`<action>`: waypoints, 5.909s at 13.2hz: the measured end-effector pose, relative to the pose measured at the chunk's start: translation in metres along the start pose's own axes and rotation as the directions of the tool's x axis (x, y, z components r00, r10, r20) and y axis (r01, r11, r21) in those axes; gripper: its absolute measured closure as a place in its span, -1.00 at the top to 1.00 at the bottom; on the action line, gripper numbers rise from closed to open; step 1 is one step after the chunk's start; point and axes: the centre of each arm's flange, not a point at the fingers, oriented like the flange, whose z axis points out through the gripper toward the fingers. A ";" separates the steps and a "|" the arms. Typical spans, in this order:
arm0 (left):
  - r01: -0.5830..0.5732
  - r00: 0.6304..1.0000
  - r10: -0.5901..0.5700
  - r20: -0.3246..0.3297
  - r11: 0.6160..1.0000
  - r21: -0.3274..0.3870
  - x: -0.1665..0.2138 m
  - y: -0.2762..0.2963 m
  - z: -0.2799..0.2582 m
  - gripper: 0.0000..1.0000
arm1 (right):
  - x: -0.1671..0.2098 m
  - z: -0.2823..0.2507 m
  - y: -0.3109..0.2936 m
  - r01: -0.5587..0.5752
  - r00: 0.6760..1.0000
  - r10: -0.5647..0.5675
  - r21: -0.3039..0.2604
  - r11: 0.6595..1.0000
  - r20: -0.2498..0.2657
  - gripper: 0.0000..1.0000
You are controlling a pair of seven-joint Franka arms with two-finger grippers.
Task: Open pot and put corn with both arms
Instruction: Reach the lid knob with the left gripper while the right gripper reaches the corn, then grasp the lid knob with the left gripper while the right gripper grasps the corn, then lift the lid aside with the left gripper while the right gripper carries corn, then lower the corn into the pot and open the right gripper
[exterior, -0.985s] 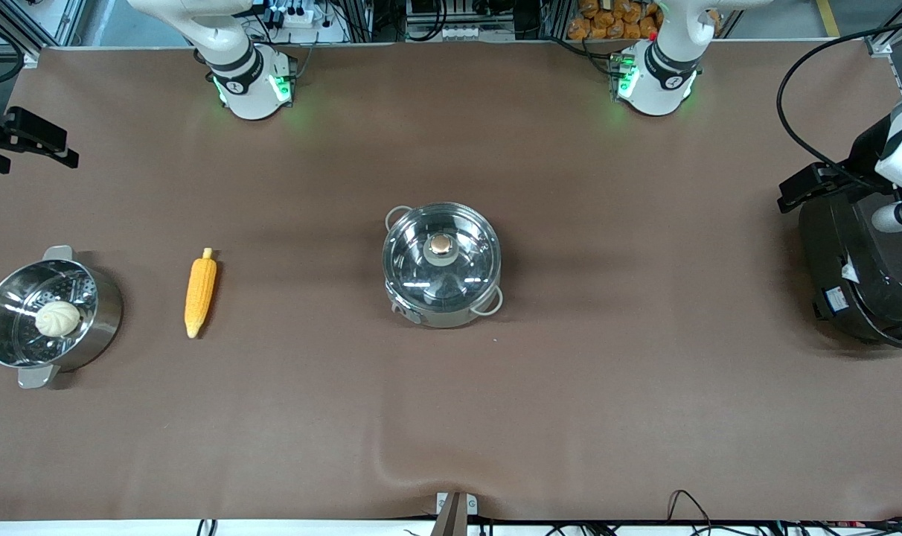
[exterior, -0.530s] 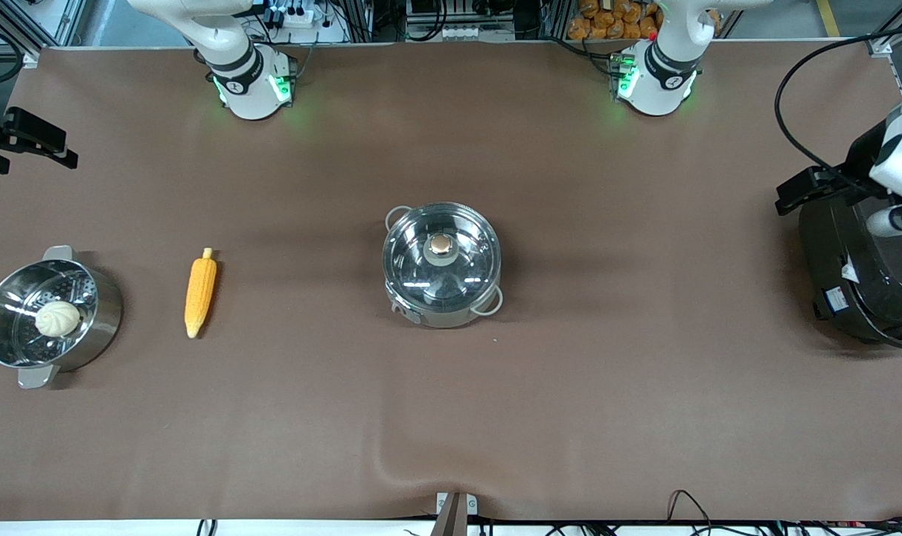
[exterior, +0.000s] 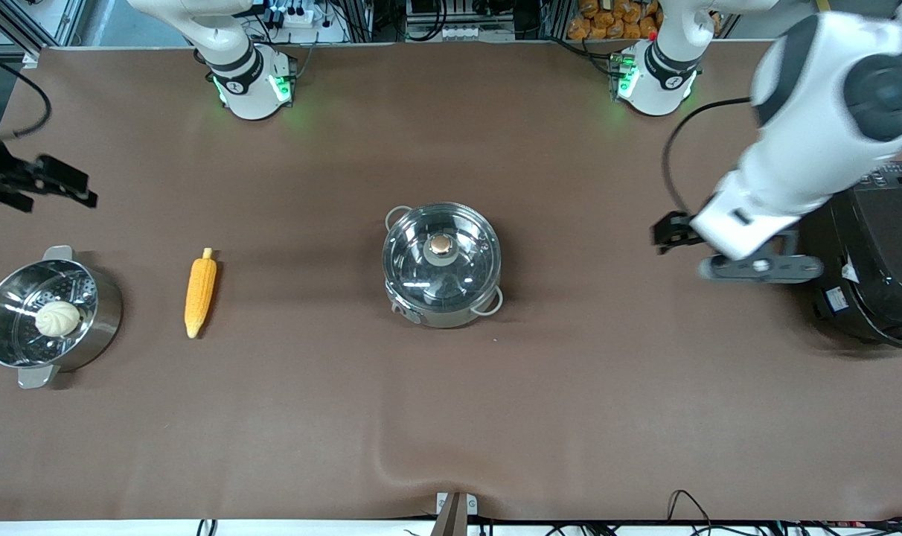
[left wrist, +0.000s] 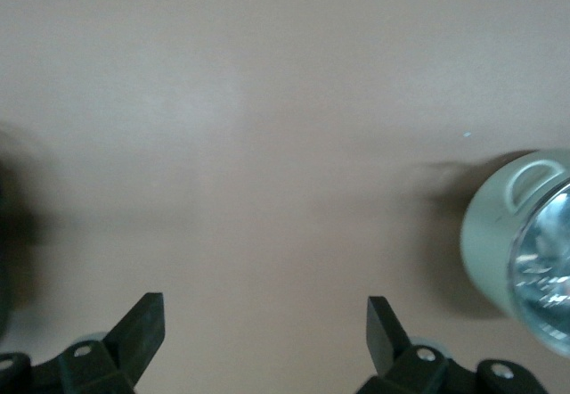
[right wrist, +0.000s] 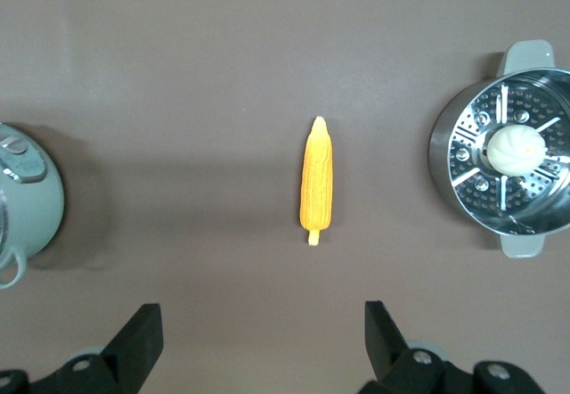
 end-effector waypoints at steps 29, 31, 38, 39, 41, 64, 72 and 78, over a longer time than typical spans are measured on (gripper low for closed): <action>0.349 0.937 -0.350 0.000 0.934 -0.074 -0.092 0.324 0.176 0.93 | 0.007 0.406 0.047 0.046 0.995 -0.043 -0.034 0.998 0.090 0.37; 0.343 0.939 -0.344 0.005 0.937 -0.062 -0.095 0.327 0.184 0.87 | 0.007 0.407 0.047 0.044 0.995 -0.041 -0.033 0.998 0.090 -0.07; 0.341 0.940 -0.341 0.010 0.939 -0.049 -0.097 0.328 0.191 0.27 | 0.037 0.334 0.008 0.051 0.985 -0.050 -0.003 0.999 0.167 -0.27; 0.341 0.940 -0.341 0.010 0.939 -0.049 -0.097 0.328 0.191 0.21 | 0.042 0.308 -0.006 0.048 0.983 -0.047 -0.001 0.999 0.178 -0.27; 0.341 0.940 -0.341 0.009 0.939 -0.050 -0.097 0.328 0.191 0.01 | 0.050 0.265 -0.034 0.035 0.982 -0.038 0.019 0.999 0.184 -0.27; 0.211 0.977 -0.212 -0.020 0.977 -0.027 0.028 -0.117 0.117 0.01 | -0.008 0.236 -0.421 -0.135 0.984 0.131 0.026 0.990 0.121 -0.27; 0.219 0.976 -0.219 0.016 0.976 -0.016 -0.030 -0.147 0.278 0.01 | -0.006 0.302 -0.488 -0.106 0.992 0.103 0.036 0.994 0.076 -0.27; 0.234 0.972 -0.235 -0.009 0.972 -0.028 -0.037 -0.156 0.322 0.01 | -0.003 0.286 -0.491 -0.073 0.997 0.073 0.007 0.997 0.034 0.72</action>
